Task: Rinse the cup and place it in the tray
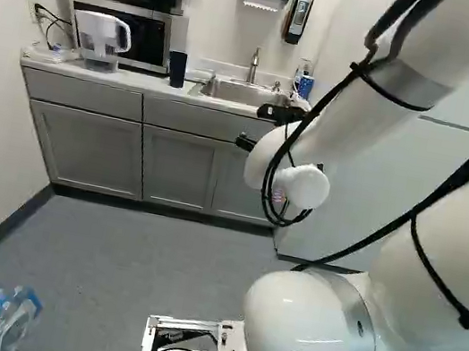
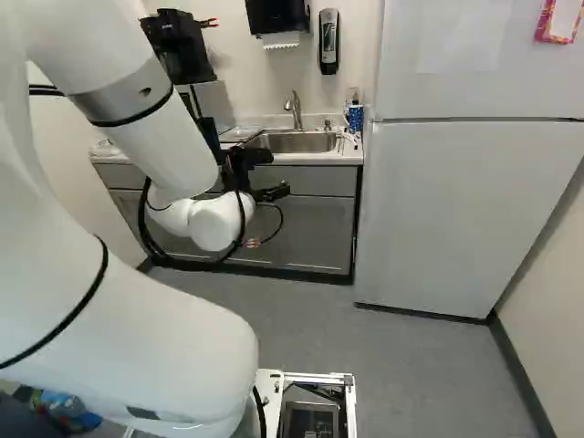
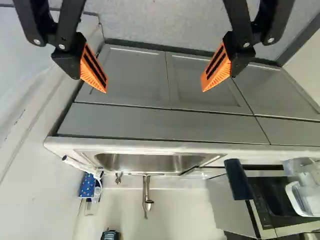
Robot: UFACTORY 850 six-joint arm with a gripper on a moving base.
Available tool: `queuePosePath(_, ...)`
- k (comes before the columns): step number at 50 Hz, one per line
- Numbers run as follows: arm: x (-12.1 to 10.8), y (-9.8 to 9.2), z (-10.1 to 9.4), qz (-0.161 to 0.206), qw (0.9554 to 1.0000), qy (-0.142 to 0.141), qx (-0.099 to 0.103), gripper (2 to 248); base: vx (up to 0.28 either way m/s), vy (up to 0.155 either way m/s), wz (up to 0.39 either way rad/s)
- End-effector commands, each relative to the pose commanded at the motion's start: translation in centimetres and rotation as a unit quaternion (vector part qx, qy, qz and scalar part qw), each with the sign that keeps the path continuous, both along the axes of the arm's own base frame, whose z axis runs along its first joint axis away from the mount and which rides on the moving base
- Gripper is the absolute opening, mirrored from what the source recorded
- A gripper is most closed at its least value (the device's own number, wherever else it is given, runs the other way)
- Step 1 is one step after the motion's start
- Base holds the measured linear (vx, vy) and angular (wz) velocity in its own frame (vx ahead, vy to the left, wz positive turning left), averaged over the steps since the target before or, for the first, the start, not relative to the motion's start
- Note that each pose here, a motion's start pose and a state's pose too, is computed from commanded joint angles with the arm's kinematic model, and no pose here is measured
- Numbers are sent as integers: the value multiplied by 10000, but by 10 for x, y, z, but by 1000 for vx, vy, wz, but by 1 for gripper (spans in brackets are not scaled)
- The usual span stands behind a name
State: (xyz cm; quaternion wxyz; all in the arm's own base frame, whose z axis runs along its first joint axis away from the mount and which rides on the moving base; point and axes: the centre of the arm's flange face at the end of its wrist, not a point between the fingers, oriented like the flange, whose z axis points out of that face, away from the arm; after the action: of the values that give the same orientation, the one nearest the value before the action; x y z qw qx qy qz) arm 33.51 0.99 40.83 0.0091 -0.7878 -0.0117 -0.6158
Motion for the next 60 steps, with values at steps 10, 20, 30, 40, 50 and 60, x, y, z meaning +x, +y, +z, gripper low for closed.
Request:
queuePosePath(10, 18, 2, 11, 19, 9999, -105, 3, 247, 0, 0, 0)
queuePosePath(20, 36, 4, 21, 37, 9999, -163, 5, 247, 0, 0, 0)
queuePosePath(30, 53, 6, 30, 54, 9998, -192, 7, 247, 0, 0, 0)
queuePosePath(40, 70, 8, 39, 70, 9998, -170, 6, 247, 0, 0, 0)
queuePosePath(50, 86, 10, 47, 85, 9999, -130, 5, 247, 0, 0, 0)
queuePosePath(60, 101, 12, 55, 98, 9999, -88, 3, 247, 0, 0, 0)
